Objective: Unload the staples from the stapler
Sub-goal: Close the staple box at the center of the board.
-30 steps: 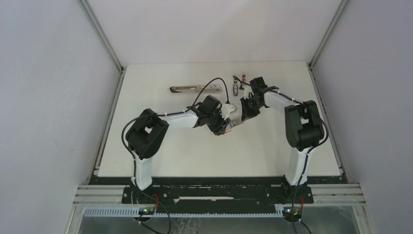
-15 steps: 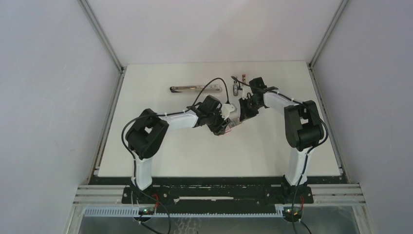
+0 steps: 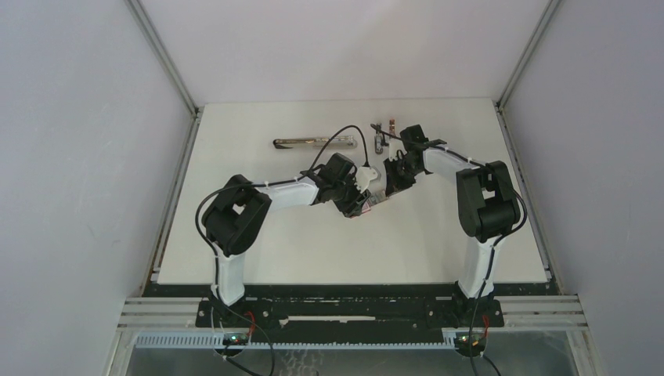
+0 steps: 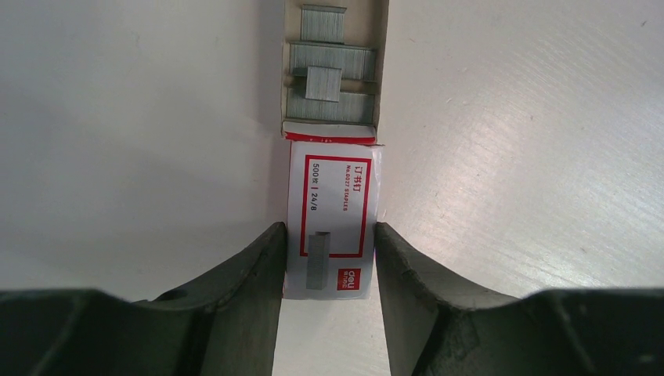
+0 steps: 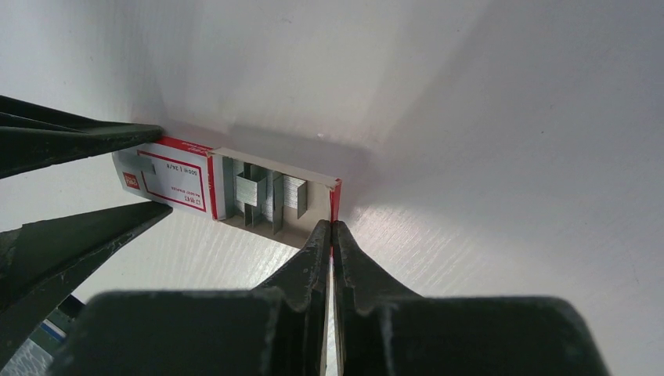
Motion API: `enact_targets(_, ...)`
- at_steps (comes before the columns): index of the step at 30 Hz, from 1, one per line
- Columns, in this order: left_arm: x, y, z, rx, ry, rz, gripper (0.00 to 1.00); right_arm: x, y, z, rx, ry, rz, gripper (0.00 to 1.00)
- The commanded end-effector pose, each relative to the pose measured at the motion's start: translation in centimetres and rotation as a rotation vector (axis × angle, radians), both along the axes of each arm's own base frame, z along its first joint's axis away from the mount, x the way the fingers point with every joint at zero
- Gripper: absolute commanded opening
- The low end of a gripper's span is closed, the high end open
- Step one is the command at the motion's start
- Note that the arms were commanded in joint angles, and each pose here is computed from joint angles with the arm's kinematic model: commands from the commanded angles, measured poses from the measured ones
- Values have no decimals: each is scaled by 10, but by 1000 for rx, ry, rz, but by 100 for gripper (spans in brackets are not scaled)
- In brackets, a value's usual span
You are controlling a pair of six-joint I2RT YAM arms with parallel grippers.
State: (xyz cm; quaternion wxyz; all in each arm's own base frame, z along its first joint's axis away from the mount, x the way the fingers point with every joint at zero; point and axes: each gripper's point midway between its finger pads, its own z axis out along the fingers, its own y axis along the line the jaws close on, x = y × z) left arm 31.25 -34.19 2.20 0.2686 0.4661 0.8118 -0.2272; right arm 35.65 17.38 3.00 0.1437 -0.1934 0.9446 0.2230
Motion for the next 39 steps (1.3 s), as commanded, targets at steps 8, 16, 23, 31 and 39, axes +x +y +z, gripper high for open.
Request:
enact_targets(8, 6, -1, 22, -3, -64, -27, 50, -4, -1, -6, -16, -4, 43, 0)
enact_targets(16, 6, -3, 23, -5, -56, -37, 50, -5, 7, -5, 6, -1, 50, 0)
enact_targets(23, 3, -4, 20, -7, -39, -38, 51, -4, 13, -6, 16, -2, 43, 0)
enact_targets(31, 0, -3, 17, -6, -25, -34, 50, 2, 9, -10, 14, 11, -7, 0)
enact_targets(39, -6, -2, 13, -2, -13, -54, 50, 6, 7, -10, 27, 6, -16, 0)
